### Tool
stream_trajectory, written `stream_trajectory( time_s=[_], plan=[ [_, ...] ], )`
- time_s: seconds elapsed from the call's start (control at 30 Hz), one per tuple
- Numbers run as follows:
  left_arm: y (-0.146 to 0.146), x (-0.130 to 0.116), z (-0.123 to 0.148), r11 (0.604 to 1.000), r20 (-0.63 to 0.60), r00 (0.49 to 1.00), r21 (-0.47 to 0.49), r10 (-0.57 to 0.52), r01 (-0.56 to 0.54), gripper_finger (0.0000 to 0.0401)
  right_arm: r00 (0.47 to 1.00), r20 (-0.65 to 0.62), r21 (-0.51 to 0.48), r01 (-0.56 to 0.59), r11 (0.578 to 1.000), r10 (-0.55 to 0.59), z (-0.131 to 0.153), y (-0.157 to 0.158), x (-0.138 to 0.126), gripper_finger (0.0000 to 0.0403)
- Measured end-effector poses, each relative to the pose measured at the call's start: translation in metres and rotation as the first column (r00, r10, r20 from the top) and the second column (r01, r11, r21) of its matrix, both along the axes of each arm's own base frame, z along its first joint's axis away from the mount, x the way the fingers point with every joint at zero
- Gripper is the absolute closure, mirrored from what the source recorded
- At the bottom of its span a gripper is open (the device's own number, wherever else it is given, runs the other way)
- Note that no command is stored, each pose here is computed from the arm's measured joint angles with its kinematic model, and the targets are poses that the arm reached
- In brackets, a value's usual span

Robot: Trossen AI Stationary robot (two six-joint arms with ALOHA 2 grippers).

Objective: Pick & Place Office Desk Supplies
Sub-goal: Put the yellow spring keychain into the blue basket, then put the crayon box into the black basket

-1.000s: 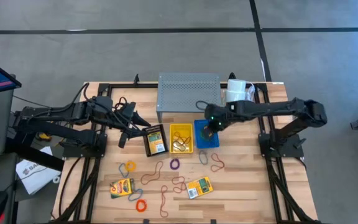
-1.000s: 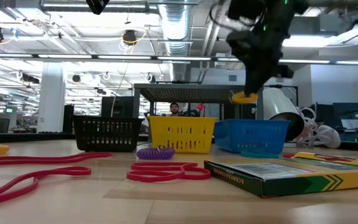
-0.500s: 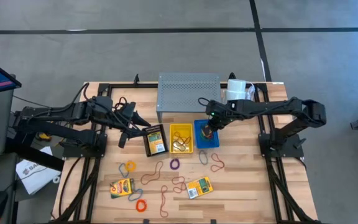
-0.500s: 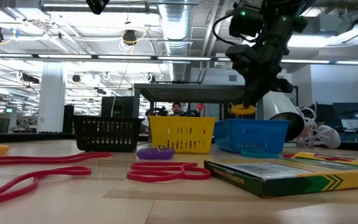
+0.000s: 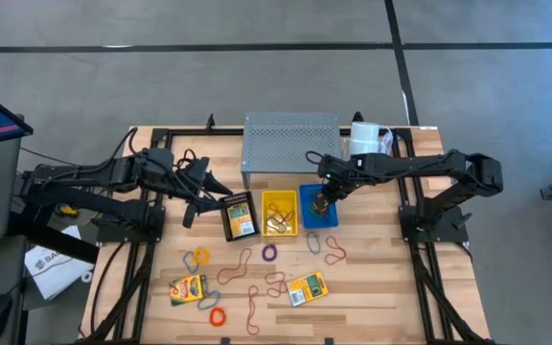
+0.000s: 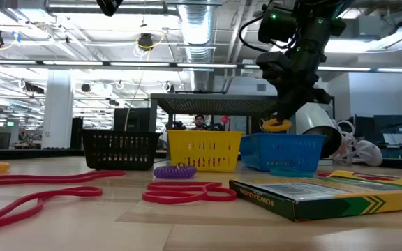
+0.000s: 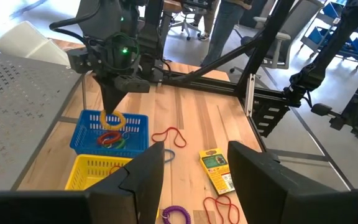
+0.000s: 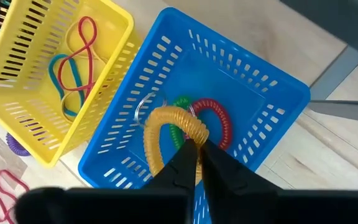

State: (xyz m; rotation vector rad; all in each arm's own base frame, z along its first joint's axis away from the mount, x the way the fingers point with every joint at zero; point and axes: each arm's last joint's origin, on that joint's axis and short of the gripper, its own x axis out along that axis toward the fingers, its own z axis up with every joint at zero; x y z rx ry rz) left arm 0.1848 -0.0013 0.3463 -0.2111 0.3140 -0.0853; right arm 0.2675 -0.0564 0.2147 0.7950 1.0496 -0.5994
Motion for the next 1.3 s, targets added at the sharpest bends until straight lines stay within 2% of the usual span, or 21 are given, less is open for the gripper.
stream_trajectory(
  time_s=[0.1,0.3,0.43,0.53,0.7,0.8,1.0,1.17,1.3],
  plan=[
    [0.0,0.0,0.0,1.0,0.0,1.0,0.0,0.0,0.0,0.0229,1.0,0.0,0.001,0.0,1.0,0.0,0.0,0.0,0.0,0.0336],
    [0.0,0.0,0.0,1.0,0.0,1.0,0.0,0.0,0.0,0.0229,0.999,-0.002,0.011,0.036,0.999,-0.036,0.0,-0.001,-0.001,0.0216],
    [0.0,0.0,0.0,1.0,0.0,1.0,0.0,0.0,0.0,0.0229,0.998,-0.001,0.017,0.064,0.998,-0.064,0.0,-0.002,-0.001,0.017],
    [0.0,0.0,0.0,1.0,0.0,1.0,0.0,0.0,0.0,0.0229,0.998,-0.002,0.006,0.071,0.997,-0.071,0.0,-0.003,-0.001,0.0166],
    [0.0,0.0,0.0,1.0,0.0,1.0,0.0,0.0,0.0,0.0229,0.998,0.001,0.007,0.067,0.998,-0.067,0.001,0.0,0.0,0.0186],
    [0.0,0.0,0.0,1.0,-0.002,1.0,-0.018,0.005,-0.005,0.0229,0.997,0.062,0.003,0.049,0.999,-0.049,0.013,0.012,-0.003,0.02],
    [0.0,-0.001,-0.003,0.999,-0.034,0.999,-0.032,0.01,-0.011,0.0229,0.991,0.136,-0.01,0.014,1.0,-0.012,0.046,0.058,-0.029,0.0222],
    [0.0,-0.001,-0.004,0.999,-0.043,0.999,-0.032,0.01,-0.011,0.0229,0.989,0.142,0.059,0.019,0.998,-0.027,0.059,0.103,-0.055,0.0231],
    [0.0,-0.001,-0.003,0.999,-0.041,0.999,-0.032,0.01,-0.011,0.0229,0.989,0.144,0.117,0.027,0.993,-0.044,0.059,0.138,-0.067,0.0234]
  ],
)
